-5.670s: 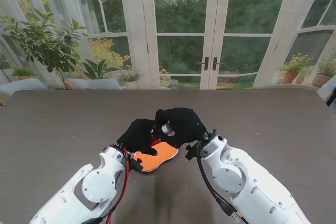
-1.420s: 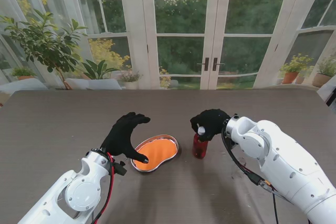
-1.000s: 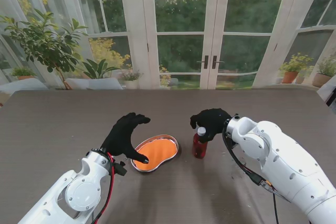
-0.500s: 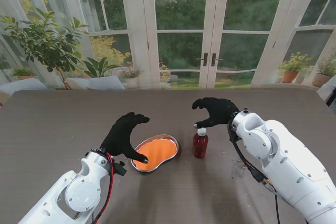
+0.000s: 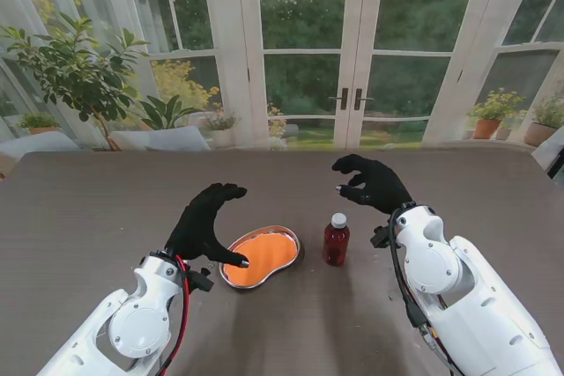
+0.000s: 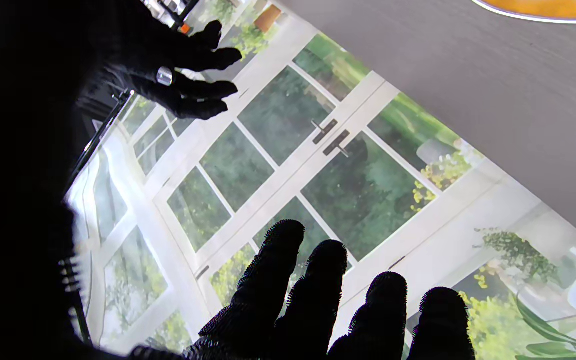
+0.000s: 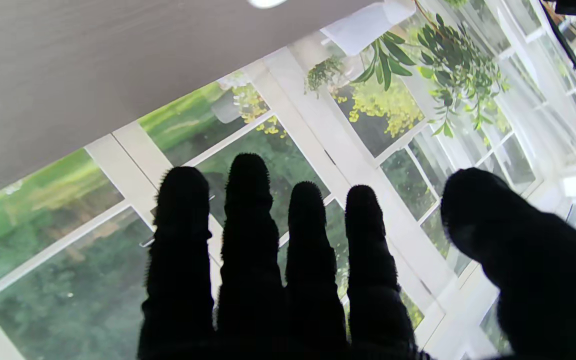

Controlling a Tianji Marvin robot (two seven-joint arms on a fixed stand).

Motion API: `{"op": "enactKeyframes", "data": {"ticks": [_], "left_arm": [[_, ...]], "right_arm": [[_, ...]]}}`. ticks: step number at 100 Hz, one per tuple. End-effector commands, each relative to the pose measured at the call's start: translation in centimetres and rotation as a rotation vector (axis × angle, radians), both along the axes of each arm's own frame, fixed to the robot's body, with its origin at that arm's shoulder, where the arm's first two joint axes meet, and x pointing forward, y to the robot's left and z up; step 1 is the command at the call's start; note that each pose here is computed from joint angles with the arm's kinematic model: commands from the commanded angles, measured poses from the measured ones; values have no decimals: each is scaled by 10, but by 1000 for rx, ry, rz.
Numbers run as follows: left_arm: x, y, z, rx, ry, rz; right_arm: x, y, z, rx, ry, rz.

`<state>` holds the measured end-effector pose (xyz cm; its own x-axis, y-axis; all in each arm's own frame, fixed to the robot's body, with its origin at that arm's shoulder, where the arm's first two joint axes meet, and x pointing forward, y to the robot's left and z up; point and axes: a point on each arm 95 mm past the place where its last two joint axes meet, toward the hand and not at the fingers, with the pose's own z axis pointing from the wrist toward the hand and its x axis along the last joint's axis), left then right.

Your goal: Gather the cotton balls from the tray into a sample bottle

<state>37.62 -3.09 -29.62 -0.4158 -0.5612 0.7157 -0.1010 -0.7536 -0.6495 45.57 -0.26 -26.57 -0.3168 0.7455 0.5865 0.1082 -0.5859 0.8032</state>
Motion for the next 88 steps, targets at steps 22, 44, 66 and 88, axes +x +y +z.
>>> {"op": "enactKeyframes", "data": {"ticks": [22,44,66,88], "left_arm": [[-6,-3,3,-71,-5,10],[-5,-5,4,-106,-16,28],[-6,-6,4,-122,-14,27],[-6,-6,5,-132,-18,31]], "right_arm": [[-13,-7,-21,135,27,-42],[-14,-16,-25,131,39,-34],[-15,-19,-26,120,33,-38],[-16,-18,-25,121,34,-30]]}}
